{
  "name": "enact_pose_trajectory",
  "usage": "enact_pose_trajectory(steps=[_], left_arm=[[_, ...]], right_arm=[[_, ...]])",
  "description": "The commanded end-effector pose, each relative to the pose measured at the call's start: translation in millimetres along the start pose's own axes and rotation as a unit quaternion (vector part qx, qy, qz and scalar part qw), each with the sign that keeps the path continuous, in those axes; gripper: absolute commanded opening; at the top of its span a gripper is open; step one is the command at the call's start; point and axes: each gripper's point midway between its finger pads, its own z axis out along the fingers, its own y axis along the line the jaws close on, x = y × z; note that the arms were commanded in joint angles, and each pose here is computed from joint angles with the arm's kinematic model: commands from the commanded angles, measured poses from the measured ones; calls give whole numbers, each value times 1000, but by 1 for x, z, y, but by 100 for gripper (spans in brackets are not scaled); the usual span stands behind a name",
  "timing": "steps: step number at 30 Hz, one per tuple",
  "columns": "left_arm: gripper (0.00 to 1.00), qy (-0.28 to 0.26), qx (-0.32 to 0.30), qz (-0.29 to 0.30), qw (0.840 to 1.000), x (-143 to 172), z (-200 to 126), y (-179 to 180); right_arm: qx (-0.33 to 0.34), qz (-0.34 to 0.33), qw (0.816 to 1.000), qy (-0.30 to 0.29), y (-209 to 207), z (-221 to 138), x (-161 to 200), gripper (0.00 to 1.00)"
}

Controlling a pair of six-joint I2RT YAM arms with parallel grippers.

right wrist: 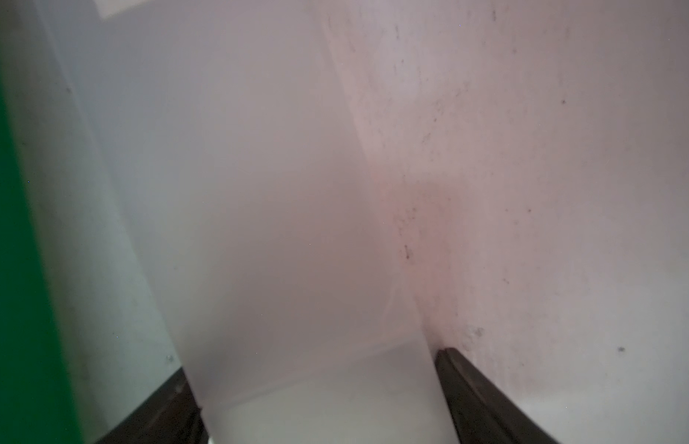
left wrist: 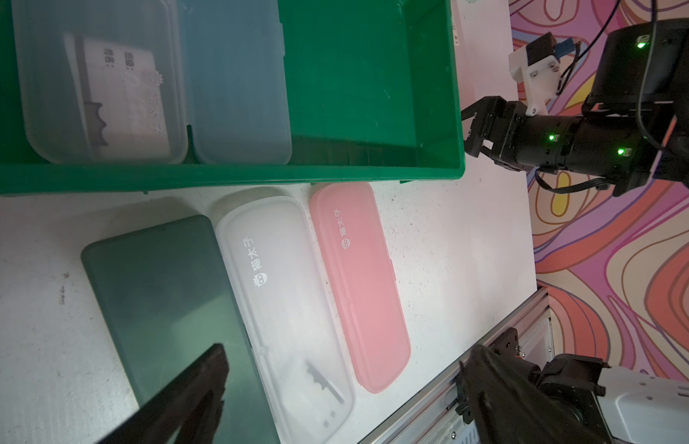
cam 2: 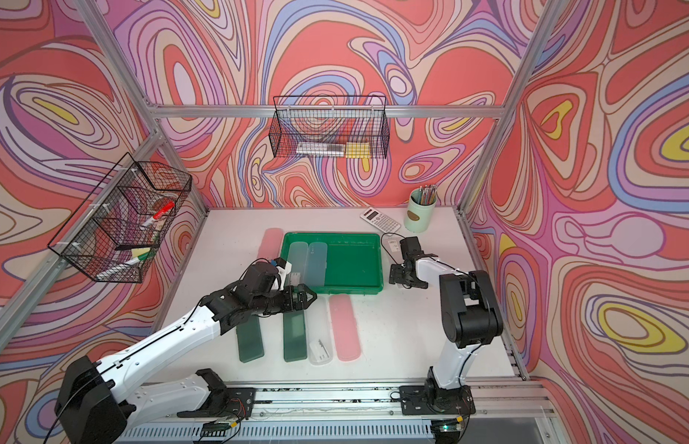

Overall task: Put the pencil case into the storage box
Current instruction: Pick up the pencil case from the center of the board.

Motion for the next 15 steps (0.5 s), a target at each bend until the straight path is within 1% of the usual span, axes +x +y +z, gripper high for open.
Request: enact_pose_trajectory(steps=[1, 6, 10, 15], left_arm=[[99, -5, 5, 10, 1000, -4, -2, -6], [99, -8, 6, 7, 1000, -3, -5, -5], [99, -12, 3, 6, 1000, -1, -7, -1], [99, -14, -1, 6, 1000, 2, -10, 3]], right_arm=[[0, 17, 1000, 19, -1, -2, 19, 86], [-8, 35, 999, 10, 4, -17, 20, 85], [-35, 43, 998, 16, 19, -28, 27, 85], [-45, 64, 997, 8, 26, -36, 36, 92]])
